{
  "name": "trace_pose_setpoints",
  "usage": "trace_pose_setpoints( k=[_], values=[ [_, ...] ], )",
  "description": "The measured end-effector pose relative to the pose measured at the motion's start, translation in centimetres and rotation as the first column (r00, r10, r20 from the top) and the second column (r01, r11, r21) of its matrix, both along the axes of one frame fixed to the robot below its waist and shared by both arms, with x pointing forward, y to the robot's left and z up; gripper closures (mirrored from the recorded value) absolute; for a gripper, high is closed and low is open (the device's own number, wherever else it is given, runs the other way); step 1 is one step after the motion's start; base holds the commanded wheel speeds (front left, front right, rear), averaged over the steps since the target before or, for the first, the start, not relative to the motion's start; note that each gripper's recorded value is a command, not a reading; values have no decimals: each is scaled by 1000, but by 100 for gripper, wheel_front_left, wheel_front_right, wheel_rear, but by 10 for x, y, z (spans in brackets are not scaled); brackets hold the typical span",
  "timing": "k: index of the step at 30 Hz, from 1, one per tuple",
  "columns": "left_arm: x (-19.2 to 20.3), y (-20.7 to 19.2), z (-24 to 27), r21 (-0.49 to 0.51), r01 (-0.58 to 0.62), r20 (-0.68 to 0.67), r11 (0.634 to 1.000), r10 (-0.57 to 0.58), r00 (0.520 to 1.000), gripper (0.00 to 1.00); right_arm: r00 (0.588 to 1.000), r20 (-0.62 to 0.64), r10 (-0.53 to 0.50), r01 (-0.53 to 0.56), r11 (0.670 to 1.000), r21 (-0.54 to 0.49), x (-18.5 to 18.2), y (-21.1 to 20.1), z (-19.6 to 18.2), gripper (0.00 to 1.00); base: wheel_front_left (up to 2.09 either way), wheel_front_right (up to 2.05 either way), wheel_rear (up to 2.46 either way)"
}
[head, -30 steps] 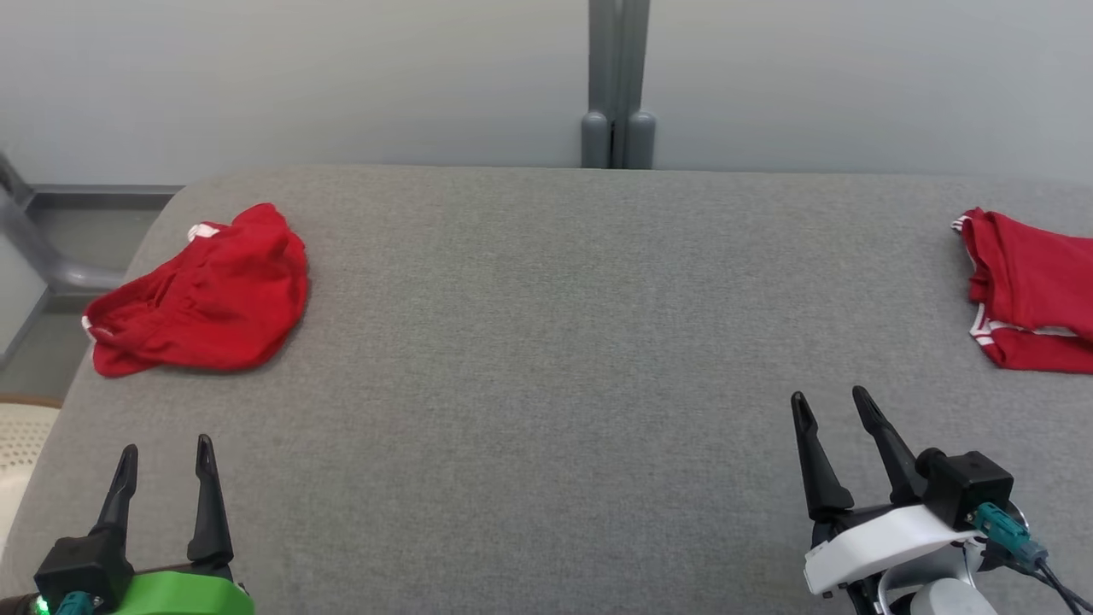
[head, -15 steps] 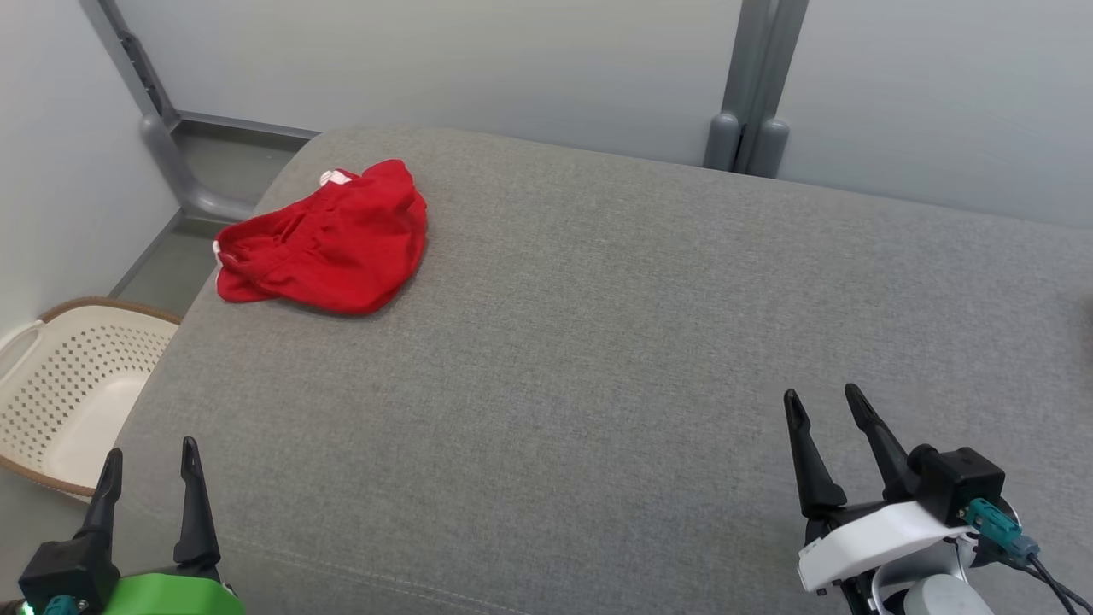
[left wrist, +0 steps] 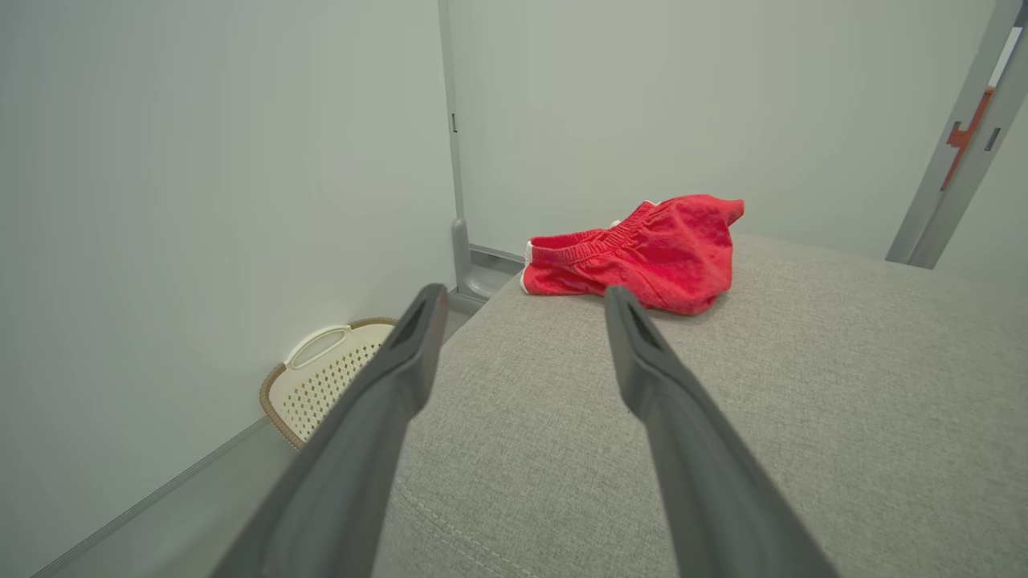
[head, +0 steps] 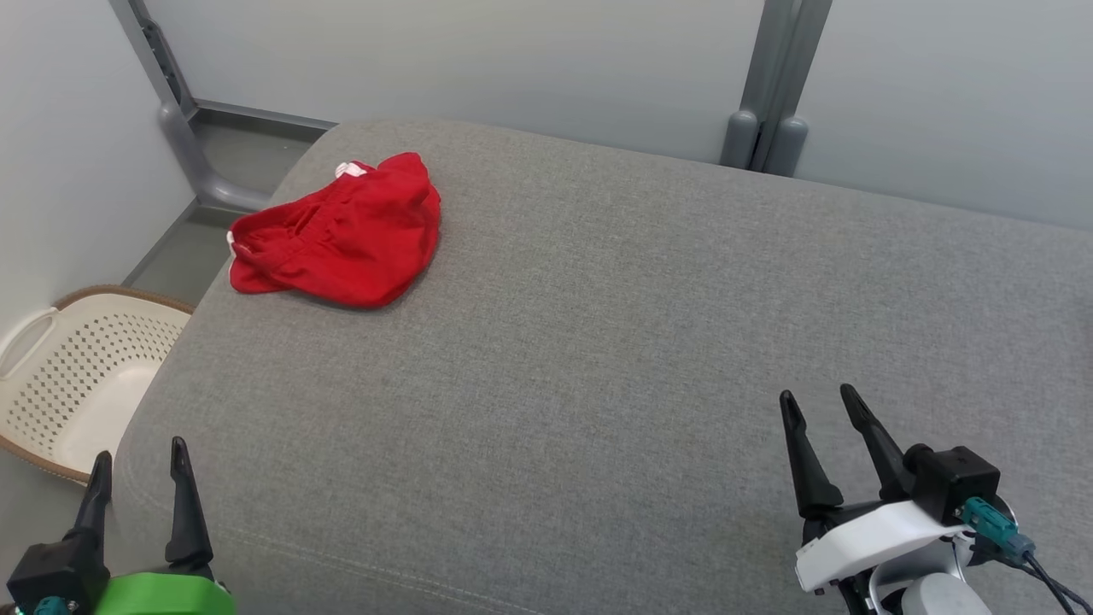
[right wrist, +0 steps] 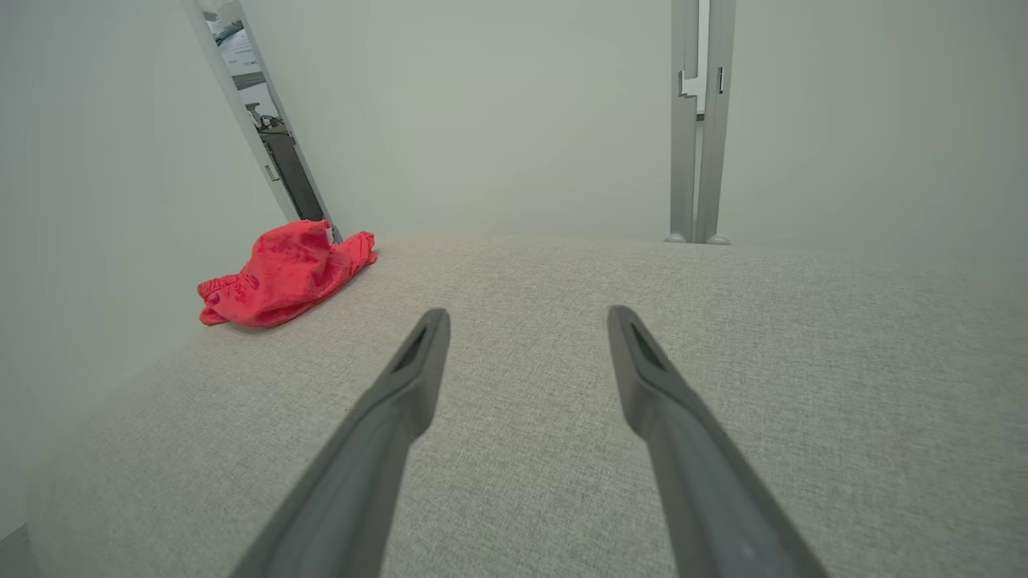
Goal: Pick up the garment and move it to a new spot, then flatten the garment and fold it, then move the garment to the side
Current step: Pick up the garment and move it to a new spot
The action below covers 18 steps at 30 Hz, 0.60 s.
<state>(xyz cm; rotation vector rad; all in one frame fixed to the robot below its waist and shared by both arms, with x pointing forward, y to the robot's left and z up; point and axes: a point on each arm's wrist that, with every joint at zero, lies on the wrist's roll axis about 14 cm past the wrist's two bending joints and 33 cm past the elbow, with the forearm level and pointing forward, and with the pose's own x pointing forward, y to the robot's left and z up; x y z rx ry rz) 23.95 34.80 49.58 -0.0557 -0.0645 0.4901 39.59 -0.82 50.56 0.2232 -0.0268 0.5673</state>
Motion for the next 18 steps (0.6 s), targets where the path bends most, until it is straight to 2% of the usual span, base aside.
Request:
trace_pose_setpoints(
  k=[7,18],
  values=[
    [44,1,28,25,44,72,999,-46,996,0,999,12,-50,50,999,-17,15,-19,-2,0,0,0,0],
    [170,10,88,113,149,164,982,-166,972,0,979,57,-198,202,977,-70,66,-79,-10,0,0,0,0]
  ],
)
